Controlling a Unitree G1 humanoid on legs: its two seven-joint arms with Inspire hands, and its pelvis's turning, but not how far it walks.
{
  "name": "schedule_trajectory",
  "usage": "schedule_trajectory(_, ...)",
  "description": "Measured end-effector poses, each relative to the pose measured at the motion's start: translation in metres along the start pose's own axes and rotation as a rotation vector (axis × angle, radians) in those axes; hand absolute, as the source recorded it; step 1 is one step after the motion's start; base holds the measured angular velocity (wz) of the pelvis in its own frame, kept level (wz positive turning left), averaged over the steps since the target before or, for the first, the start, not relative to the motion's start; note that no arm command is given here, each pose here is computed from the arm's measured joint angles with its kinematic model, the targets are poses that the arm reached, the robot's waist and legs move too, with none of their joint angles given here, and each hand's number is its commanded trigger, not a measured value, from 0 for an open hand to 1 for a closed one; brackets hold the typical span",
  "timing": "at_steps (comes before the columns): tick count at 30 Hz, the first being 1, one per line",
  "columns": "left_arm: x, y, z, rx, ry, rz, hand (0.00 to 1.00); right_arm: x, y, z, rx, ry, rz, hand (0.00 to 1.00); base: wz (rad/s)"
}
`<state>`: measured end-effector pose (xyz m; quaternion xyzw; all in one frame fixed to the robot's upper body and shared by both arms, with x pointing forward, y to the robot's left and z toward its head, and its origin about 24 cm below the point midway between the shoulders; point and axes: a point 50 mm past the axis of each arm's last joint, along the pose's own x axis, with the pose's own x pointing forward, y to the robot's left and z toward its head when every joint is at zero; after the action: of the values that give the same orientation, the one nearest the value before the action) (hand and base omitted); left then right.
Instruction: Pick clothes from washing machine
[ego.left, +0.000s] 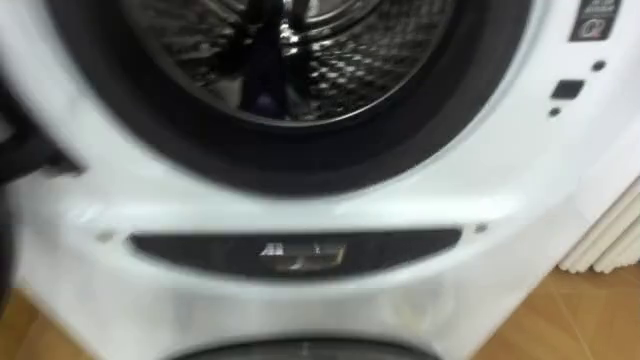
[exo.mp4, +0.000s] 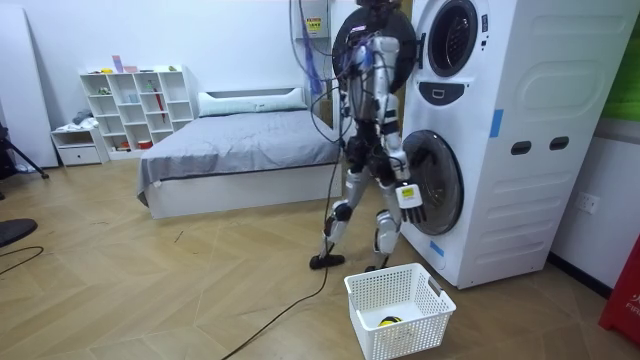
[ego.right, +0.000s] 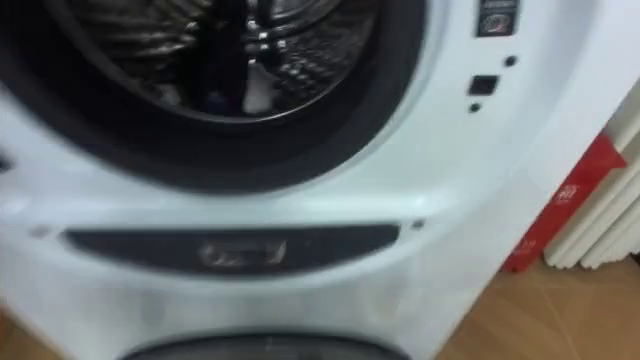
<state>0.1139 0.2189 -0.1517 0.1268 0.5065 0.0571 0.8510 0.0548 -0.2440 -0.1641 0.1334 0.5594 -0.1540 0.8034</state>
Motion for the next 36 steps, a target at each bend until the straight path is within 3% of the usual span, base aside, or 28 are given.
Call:
schedule_trajectory(4, -0.004, 0.002, -0.026, 0.001, 0.090, -0.004, 0.00, -0.002, -0.003, -0.007, 0.053, 0.007, -0.014, 0.00, 0.02)
schedule_trajectory(8, -0.007, 0.003, -0.035, 0.003, 0.117, -0.001, 0.00, -0.006, -0.014, -0.018, 0.150, 0.014, -0.055, 0.00, 0.49)
schedule_trajectory(13, -0.008, 0.014, -0.041, -0.038, 0.136, 0.037, 0.00, -0.008, -0.014, -0.030, 0.065, 0.069, -0.058, 0.00, -0.16)
schedule_trajectory(23, -0.009, 0.009, -0.044, -0.104, 0.141, 0.031, 0.00, -0.005, -0.006, -0.025, -0.079, 0.088, -0.030, 0.00, -0.30)
schedule_trajectory(29, -0.015, 0.011, -0.061, -0.259, 0.192, 0.055, 0.00, -0.004, -0.005, -0.021, -0.112, 0.084, -0.019, 0.00, 0.06)
schedule_trajectory(32, -0.018, 0.017, -0.071, -0.438, 0.227, 0.108, 0.00, -0.004, -0.006, -0.020, -0.109, 0.081, -0.022, 0.00, 0.12)
schedule_trajectory(36, -0.019, 0.034, -0.076, -0.797, 0.230, 0.221, 0.00, -0.005, -0.013, -0.018, -0.055, 0.069, -0.049, 0.00, 0.02)
